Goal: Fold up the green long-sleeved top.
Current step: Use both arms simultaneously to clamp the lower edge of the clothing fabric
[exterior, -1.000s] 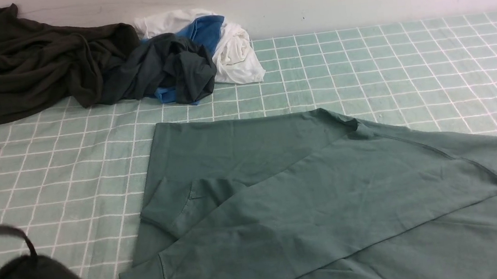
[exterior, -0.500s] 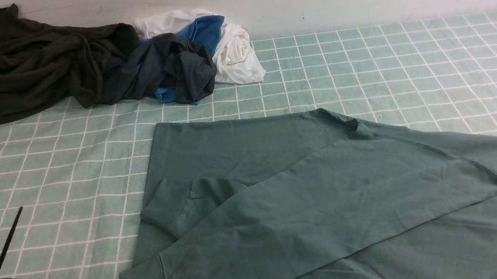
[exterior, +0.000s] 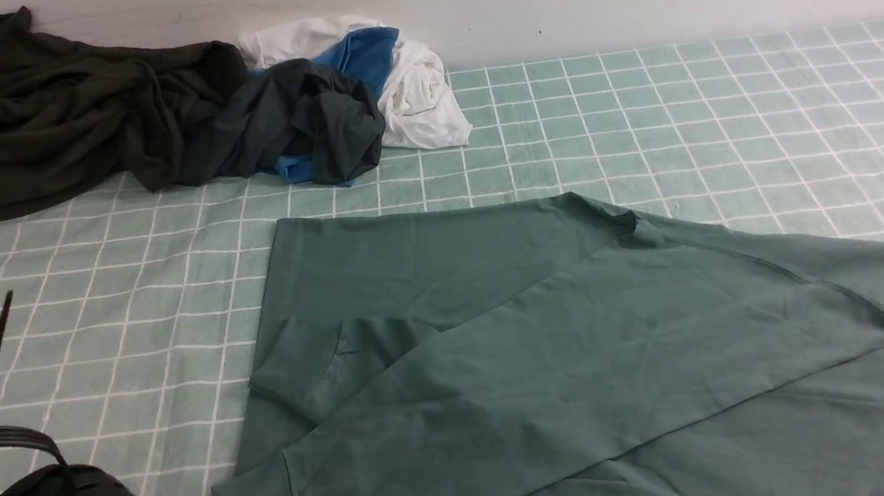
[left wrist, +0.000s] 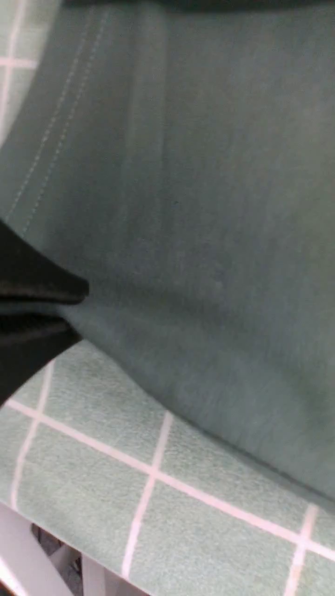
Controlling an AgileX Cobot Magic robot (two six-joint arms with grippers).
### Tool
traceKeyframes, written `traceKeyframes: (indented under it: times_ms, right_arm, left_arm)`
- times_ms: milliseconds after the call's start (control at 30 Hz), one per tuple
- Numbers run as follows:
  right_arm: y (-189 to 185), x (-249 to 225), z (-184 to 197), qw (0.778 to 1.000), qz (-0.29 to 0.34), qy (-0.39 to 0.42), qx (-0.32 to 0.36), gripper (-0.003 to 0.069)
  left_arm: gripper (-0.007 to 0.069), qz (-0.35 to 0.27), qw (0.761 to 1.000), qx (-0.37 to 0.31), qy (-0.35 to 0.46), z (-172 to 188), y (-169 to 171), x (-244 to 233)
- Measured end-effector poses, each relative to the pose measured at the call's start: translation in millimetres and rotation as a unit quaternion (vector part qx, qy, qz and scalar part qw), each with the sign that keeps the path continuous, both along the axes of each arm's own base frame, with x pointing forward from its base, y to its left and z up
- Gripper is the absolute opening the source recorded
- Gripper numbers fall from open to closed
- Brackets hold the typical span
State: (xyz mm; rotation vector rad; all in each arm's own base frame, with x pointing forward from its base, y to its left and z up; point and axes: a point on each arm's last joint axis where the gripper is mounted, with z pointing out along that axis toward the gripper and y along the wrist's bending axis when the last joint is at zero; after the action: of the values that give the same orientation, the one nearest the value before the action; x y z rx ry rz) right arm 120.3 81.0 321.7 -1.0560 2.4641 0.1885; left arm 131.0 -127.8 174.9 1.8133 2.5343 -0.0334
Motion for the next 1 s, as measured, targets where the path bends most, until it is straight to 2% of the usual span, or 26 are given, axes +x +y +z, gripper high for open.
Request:
traceKeyframes:
  times_ms: [167, 300, 433, 600, 800, 1000]
  right_arm:
    - [9.6, 9.1, -22.9, 0.994, 0.095, 0.03, -0.045, 0.0312]
    - [17.1, 15.3, -69.0, 0.981, 0.145, 0.085, -0.092, 0.039]
    - [24.8, 18.0, -115.5, 0.963, 0.218, 0.093, -0.131, 0.0426]
    - [37.3, 20.9, -148.2, 0.944, 0.28, 0.083, -0.15, 0.0426]
    - [42.5, 27.6, -168.3, 0.932, 0.305, 0.098, -0.171, 0.0424]
    - [43.7, 31.6, -170.9, 0.928, 0.312, 0.096, -0.182, 0.034]
  left_arm:
    - [0.0006, 0.042, 0.997, 0.064, 0.018, -0.1, 11.8, -3.8]
    - [0.0006, 0.059, 0.996, 0.072, 0.019, -0.9, 13.6, -4.6]
    - [0.0006, 0.062, 0.995, 0.07, 0.017, -1.0, 13.4, -4.3]
    - [0.0006, 0.062, 0.996, 0.067, 0.014, -1.0, 12.9, -3.8]
    - [0.0006, 0.062, 0.996, 0.064, 0.011, -1.1, 12.2, -3.2]
    - [0.0006, 0.062, 0.996, 0.063, 0.011, -1.1, 12.1, -3.0]
